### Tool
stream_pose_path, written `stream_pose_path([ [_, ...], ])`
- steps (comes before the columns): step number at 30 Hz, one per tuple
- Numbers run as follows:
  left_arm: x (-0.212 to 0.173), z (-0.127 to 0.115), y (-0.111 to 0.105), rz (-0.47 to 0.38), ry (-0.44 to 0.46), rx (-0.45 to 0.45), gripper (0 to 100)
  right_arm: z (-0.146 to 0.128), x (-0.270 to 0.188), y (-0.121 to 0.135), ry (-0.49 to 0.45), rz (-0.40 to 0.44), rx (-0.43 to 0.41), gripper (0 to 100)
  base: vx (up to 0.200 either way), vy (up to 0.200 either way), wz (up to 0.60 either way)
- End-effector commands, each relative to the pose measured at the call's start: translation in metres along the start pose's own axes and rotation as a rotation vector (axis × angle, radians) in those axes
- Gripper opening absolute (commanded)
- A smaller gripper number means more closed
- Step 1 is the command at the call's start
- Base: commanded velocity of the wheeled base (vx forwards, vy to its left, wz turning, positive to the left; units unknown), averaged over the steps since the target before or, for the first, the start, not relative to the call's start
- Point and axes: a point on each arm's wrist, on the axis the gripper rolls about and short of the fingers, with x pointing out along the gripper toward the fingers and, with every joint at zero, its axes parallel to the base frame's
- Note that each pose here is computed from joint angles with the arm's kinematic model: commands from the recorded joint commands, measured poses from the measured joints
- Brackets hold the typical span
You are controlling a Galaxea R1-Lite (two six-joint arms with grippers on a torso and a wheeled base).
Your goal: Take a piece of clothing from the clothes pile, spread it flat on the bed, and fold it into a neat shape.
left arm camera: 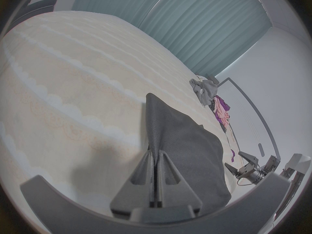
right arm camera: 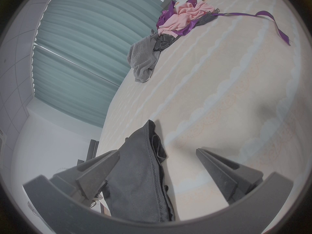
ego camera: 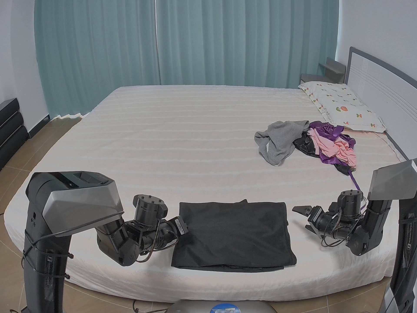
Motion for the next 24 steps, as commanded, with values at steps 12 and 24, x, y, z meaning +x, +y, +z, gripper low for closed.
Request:
stream_pose_path([
  [12, -0.0042, 0.0, -0.0015, 0.0, 0.0, -0.007, 0, -0.0001, -0.0002, 0.0, 0.001, 0.0, 0.0, 100, 0.0, 0.083, 0.0],
  [24, -0.007, 0.0, 0.0013, 0.012, 0.003, -0.014, 0, -0.0008, -0.0007, 0.0002, 0.002, -0.001, 0.001, 100, 0.0, 0.2, 0.0],
])
